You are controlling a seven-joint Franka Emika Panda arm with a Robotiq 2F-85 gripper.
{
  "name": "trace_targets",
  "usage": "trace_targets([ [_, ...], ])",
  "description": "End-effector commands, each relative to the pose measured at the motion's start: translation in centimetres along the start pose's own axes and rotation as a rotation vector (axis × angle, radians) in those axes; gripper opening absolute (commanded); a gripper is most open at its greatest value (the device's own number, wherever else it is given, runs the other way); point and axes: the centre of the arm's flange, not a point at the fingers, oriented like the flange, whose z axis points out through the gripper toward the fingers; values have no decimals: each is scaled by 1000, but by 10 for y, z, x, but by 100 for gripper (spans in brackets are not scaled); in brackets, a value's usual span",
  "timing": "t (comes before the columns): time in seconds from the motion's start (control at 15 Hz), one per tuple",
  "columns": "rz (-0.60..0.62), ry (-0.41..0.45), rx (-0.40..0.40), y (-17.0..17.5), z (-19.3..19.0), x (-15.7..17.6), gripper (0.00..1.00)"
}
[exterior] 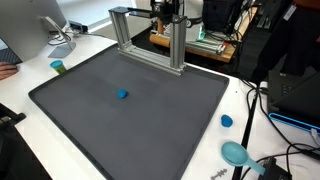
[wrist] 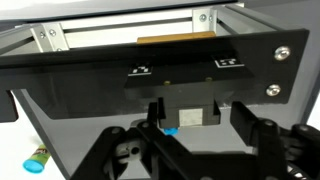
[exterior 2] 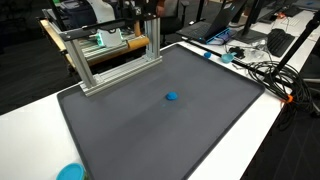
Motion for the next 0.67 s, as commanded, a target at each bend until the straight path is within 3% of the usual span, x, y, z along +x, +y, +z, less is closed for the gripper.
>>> trace_targets([
  [0.0,49,25,35,10,-4,-17,73],
  [0.27,76,-5,3,19,-2,-18,83],
  [0.6,41,-48,6,14,4,-21,75],
])
